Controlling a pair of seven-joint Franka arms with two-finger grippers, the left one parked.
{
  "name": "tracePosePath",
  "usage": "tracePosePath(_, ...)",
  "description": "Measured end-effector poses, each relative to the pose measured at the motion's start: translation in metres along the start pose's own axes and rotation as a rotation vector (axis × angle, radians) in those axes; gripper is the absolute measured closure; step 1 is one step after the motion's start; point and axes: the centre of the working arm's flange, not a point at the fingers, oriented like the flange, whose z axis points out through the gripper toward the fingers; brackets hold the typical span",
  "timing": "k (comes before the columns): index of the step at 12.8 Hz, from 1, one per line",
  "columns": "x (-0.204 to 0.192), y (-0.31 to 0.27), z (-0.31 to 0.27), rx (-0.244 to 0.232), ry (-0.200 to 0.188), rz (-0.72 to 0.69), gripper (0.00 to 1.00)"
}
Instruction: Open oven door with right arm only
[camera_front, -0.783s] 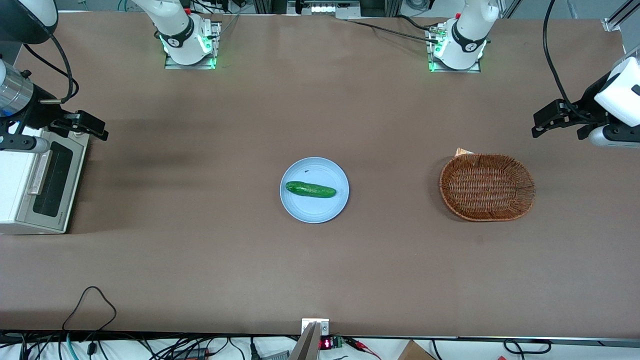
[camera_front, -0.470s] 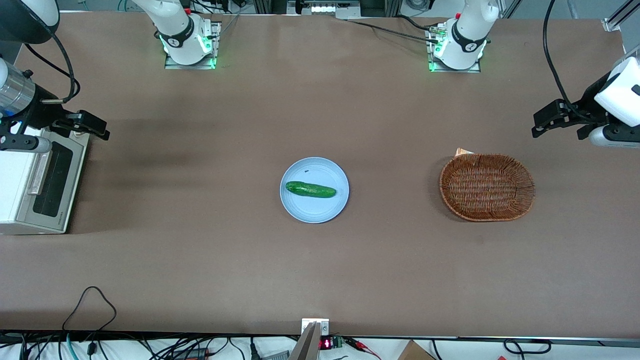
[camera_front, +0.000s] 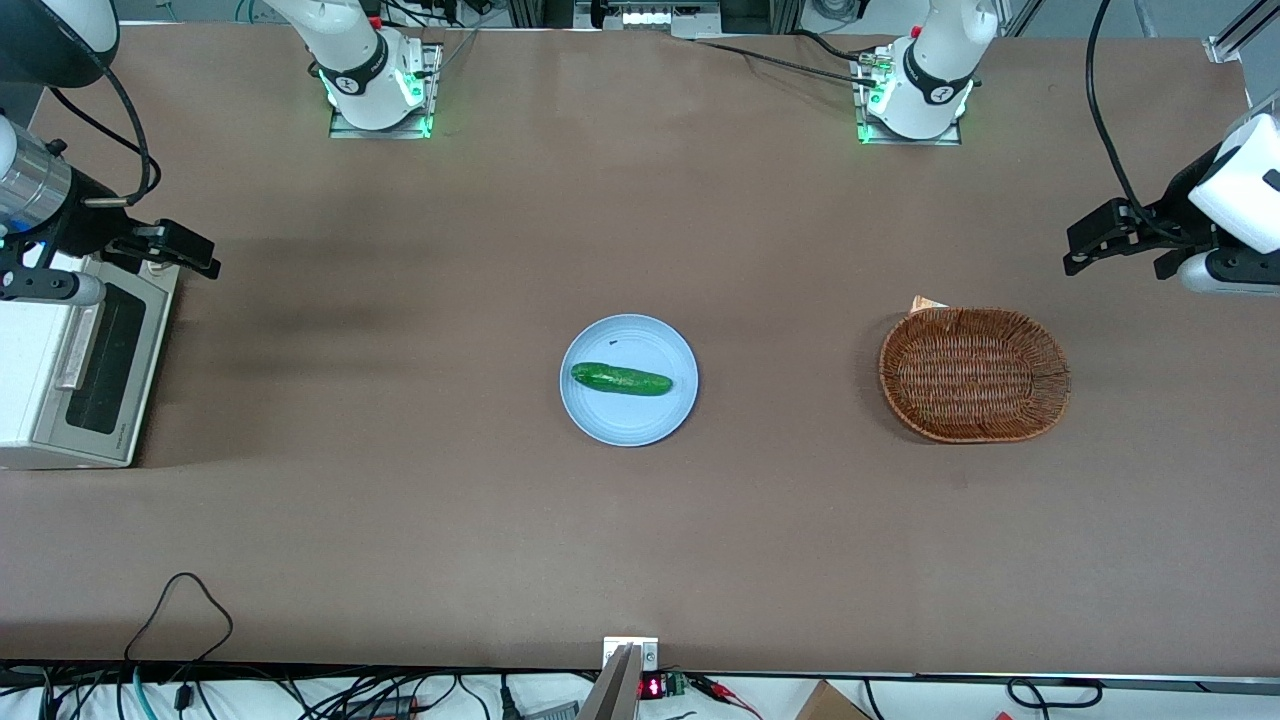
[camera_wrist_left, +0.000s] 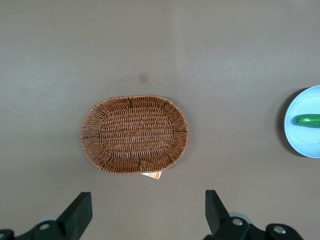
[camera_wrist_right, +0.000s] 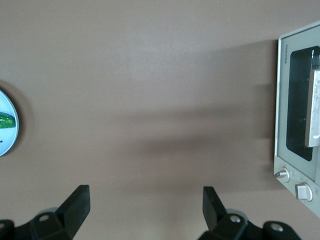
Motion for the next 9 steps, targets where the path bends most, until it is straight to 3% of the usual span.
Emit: tracePosePath(9, 0.0007, 0.0003, 0.0031, 0.0, -0.011, 0.001, 0.0)
